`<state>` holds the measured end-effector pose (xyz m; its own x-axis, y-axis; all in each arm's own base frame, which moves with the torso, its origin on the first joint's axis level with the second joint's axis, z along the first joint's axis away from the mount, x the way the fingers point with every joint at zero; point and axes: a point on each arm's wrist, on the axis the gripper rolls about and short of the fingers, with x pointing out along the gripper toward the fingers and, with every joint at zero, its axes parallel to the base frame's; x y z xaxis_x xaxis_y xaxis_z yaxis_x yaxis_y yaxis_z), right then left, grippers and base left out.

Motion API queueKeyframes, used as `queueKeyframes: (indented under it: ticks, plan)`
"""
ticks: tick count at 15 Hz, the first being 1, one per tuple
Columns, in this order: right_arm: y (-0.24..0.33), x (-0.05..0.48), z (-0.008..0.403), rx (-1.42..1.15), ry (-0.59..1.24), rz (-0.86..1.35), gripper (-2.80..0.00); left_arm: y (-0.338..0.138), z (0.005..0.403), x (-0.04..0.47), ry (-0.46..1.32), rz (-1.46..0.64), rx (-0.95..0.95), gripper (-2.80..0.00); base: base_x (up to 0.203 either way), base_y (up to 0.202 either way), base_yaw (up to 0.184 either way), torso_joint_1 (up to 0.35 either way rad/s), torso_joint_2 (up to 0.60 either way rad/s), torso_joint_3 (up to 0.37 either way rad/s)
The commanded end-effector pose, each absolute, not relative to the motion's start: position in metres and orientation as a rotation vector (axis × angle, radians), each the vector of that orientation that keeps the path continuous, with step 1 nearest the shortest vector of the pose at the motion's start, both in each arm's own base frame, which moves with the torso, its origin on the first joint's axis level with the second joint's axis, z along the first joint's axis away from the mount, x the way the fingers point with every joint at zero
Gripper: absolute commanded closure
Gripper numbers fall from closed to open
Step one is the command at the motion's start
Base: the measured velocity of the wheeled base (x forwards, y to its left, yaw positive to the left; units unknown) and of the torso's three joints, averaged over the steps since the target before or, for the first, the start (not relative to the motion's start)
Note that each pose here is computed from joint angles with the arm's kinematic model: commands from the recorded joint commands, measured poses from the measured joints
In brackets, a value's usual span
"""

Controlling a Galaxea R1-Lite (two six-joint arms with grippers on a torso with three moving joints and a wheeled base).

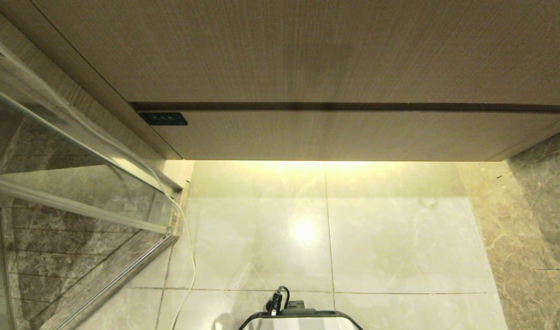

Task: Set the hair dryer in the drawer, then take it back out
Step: Pull open the drawer

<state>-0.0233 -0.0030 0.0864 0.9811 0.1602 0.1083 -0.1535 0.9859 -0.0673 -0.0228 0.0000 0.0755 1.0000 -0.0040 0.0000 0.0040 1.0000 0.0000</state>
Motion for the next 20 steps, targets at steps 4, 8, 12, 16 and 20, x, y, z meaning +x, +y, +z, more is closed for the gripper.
queueKeyframes:
  ticks: [4, 8, 12, 16, 20]
  plan:
    - [-0.003, -0.023, 0.074, -0.059, -0.113, 0.159, 0.00, 0.000, 0.075, -0.023, 0.002, -0.004, 0.000, 0.00, 0.000, 0.000, 0.000, 0.000, 0.00, 0.000]
    - [-0.003, -0.023, 0.075, -0.062, -0.116, 0.161, 0.00, 0.000, 0.075, -0.023, 0.000, -0.005, 0.000, 0.00, 0.000, 0.000, 0.000, 0.000, 0.00, 0.000]
    - [-0.003, -0.026, 0.084, -0.070, -0.145, 0.169, 0.00, 0.000, 0.075, -0.023, 0.002, -0.005, 0.000, 0.00, 0.000, 0.000, 0.000, 0.000, 0.00, 0.000]
    - [-0.007, -0.053, 0.132, -0.075, -0.218, 0.161, 0.00, 0.000, 0.075, -0.023, 0.001, -0.005, 0.000, 0.00, 0.000, 0.000, 0.000, 0.000, 0.00, 0.000]
    - [-0.021, -0.150, 0.206, -0.061, -0.347, 0.141, 0.00, 0.000, 0.075, -0.023, 0.001, -0.003, 0.000, 0.00, 0.000, 0.000, 0.000, 0.000, 0.00, 0.000]
